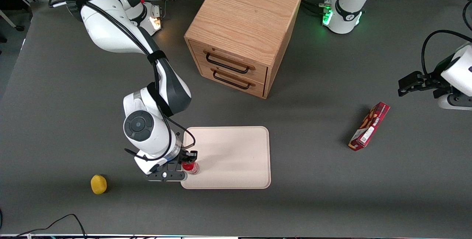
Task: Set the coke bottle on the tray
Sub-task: 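Lower the bottle onto the tray and open the right gripper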
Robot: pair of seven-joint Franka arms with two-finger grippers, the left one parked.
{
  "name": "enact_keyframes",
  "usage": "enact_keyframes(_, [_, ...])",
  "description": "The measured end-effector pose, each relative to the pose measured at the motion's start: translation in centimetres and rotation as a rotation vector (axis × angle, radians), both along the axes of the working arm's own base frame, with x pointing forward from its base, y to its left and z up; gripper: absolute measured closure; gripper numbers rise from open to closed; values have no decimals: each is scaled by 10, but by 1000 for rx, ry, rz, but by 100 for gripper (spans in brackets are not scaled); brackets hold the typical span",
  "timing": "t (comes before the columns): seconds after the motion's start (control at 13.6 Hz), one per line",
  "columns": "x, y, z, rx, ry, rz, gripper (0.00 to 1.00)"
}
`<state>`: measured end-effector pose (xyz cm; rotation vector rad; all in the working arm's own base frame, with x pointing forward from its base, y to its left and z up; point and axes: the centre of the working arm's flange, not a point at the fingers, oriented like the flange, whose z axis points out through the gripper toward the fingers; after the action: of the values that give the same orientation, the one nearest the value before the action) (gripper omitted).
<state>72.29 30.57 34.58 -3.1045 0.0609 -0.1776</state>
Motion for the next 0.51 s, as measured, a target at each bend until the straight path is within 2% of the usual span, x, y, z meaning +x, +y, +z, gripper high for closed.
enact_keyframes(0.37, [4, -2, 10, 4, -18, -4, 9])
enact_keyframes(0.44, [3, -2, 19, 4, -20, -4, 1])
enact_keyframes(0.51, [1, -3, 31, -1, -11, -4, 0])
